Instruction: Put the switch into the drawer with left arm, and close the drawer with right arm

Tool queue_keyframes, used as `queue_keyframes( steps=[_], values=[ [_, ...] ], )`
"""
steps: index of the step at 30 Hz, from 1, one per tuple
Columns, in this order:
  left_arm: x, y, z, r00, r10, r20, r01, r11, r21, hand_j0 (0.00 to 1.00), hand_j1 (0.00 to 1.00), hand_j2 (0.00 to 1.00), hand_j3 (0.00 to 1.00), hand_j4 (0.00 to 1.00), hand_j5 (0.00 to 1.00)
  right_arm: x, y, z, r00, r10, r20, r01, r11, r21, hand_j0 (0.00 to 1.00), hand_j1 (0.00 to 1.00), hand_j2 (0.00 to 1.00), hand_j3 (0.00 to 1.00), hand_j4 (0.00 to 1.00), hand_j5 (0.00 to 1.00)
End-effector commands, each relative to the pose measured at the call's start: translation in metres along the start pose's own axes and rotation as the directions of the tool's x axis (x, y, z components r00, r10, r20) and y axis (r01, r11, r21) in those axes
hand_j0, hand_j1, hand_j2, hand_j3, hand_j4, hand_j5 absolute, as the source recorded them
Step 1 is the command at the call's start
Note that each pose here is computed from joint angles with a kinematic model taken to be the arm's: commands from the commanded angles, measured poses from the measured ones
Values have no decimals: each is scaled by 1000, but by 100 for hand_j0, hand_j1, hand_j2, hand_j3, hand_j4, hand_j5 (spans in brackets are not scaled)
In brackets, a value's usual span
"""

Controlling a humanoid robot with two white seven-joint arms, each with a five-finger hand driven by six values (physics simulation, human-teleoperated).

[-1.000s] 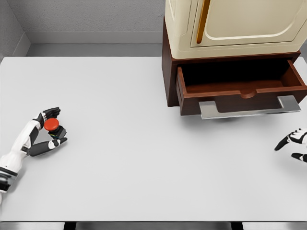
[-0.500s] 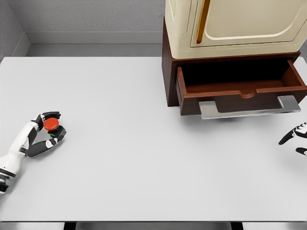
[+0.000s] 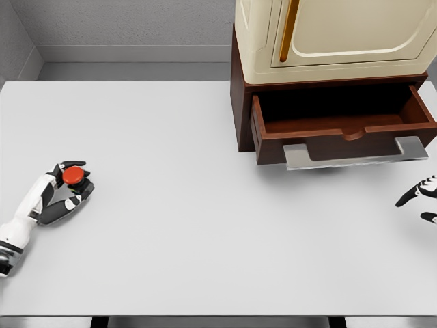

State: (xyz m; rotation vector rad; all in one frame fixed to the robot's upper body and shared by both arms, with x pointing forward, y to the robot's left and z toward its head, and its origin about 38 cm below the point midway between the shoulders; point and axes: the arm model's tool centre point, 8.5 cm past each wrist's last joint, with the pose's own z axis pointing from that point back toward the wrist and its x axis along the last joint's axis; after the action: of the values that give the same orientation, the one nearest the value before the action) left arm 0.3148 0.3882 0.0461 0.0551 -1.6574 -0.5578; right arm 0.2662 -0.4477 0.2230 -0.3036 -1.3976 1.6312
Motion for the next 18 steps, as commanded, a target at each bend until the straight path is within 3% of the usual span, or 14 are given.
queue_keyframes(
  steps=[1,18],
  values=[
    [0,-4,0,1000,1,11,-1,1000,5,51,51,51,51,51,51,0,0,-1,1000,-7,3,7,1000,0,62,62,62,62,62,62],
    [37,-5,-24,991,-9,133,12,1000,-23,45,45,45,45,45,45,0,6,-2,1000,-16,4,16,1000,19,62,62,62,62,62,62]
  ],
)
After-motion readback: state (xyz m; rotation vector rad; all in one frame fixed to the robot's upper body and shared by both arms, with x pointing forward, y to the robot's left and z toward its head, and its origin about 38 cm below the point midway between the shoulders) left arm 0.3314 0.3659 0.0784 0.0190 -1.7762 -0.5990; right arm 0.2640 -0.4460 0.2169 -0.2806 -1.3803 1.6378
